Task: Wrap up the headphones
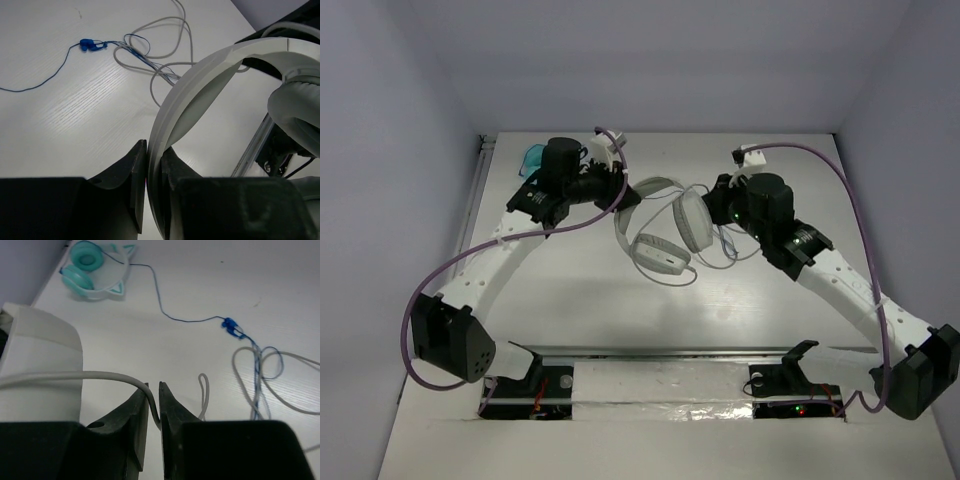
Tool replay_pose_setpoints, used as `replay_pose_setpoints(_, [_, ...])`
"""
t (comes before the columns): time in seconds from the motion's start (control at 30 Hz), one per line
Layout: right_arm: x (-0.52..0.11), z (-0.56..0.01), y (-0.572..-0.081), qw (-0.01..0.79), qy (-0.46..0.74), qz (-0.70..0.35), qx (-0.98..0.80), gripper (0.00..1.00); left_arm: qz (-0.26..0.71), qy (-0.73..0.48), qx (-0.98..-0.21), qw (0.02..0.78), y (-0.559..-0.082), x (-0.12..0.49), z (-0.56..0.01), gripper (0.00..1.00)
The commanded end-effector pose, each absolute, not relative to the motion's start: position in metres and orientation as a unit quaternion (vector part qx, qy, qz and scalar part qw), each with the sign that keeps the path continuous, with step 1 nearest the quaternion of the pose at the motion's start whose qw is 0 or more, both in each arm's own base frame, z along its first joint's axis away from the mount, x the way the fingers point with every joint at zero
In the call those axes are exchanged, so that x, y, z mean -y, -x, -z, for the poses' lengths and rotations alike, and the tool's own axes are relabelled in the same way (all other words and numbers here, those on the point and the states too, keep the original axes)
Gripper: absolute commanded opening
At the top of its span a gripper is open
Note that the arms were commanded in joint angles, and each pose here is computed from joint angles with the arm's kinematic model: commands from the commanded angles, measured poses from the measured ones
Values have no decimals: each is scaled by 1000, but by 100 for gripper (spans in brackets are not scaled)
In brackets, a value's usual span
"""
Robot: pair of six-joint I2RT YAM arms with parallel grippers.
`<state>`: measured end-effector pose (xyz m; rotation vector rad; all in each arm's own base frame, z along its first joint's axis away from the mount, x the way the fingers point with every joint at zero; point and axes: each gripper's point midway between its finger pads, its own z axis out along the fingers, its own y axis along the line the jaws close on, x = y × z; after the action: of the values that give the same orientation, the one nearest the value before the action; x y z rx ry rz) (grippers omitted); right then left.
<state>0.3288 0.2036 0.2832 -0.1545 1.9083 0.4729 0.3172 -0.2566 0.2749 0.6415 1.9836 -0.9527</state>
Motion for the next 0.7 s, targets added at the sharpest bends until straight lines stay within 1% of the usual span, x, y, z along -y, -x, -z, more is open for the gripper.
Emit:
replay_pose_setpoints(0.0, [-233,-327,-327,602,73,-324,-726,20,426,-243,-726,481,-311,255,-358,0])
replay_pose_setpoints(0.03, [-231,-328,-328,608,69,-334,-717,21,429,-238,-719,493,-314,252,-368,0])
replay_pose_setpoints(0.07, [-235,-327,-324,605,75,-356,-709,24,431,-234,-714,500,-312,250,-376,0])
replay_pose_setpoints(0.13, [-236,-325,-325,623,79,-378,-680,29,436,-227,-707,508,-310,250,-391,0])
replay_pose_setpoints(0.17, [-237,-321,-326,623,82,-387,-675,35,437,-219,-705,513,-309,248,-398,0])
replay_pose_setpoints(0.23, [-240,-311,-332,622,88,-395,-671,42,443,-212,-702,516,-307,246,-409,0])
replay_pose_setpoints(0.27, [-243,-308,-333,619,93,-397,-671,49,442,-206,-702,519,-307,244,-414,0])
replay_pose_setpoints(0.37, [-251,-291,-345,610,101,-392,-681,58,441,-186,-701,529,-305,239,-430,0])
replay_pose_setpoints(0.43, [-254,-278,-353,607,97,-388,-687,61,440,-174,-696,540,-304,233,-441,0])
replay_pose_setpoints(0.47, [-256,-273,-356,603,98,-388,-690,66,440,-158,-694,547,-304,227,-448,0])
replay_pose_setpoints(0.67, [-263,-233,-371,581,91,-379,-714,66,448,-137,-685,558,-296,222,-473,0])
